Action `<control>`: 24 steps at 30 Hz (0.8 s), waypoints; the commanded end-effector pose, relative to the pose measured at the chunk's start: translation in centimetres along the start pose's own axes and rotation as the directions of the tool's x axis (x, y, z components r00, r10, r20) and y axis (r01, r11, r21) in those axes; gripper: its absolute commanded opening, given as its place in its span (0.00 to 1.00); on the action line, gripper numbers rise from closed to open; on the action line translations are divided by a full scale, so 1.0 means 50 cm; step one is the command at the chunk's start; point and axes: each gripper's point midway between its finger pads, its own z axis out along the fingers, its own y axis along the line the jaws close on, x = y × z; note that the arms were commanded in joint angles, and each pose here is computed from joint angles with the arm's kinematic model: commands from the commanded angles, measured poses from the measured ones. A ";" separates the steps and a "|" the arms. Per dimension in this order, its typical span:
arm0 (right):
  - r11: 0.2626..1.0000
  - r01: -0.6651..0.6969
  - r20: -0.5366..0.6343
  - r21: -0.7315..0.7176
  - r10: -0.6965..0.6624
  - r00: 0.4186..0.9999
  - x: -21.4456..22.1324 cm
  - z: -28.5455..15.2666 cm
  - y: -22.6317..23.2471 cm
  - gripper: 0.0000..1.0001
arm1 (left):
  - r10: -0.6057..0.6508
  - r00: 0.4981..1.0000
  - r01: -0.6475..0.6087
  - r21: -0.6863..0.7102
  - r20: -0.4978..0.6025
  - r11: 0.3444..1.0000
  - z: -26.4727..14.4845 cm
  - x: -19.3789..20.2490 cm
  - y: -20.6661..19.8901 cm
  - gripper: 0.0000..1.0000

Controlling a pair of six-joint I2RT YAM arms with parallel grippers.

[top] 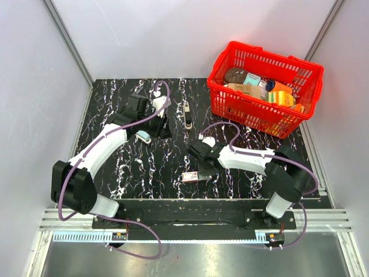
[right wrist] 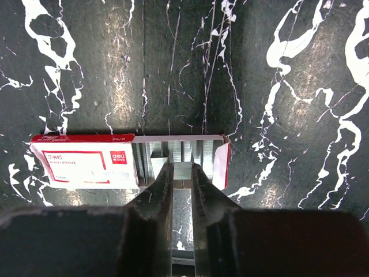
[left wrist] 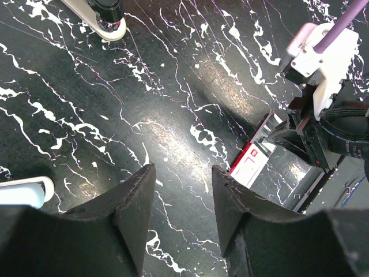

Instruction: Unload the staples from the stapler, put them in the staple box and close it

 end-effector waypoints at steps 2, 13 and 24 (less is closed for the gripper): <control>1.000 0.019 0.040 0.008 -0.020 0.999 -0.022 -0.005 0.014 0.01 | 0.018 0.998 -0.019 0.028 0.058 0.999 -0.020 -0.025 -0.019 0.48; 1.000 0.020 0.033 0.004 -0.020 0.999 -0.018 -0.005 0.018 0.06 | 0.021 0.998 -0.023 0.023 0.059 0.999 -0.021 -0.023 -0.017 0.48; 0.999 0.032 0.023 0.013 -0.033 0.999 -0.007 -0.011 0.020 0.26 | 0.029 0.997 -0.030 0.010 0.071 1.000 -0.026 -0.029 -0.015 0.48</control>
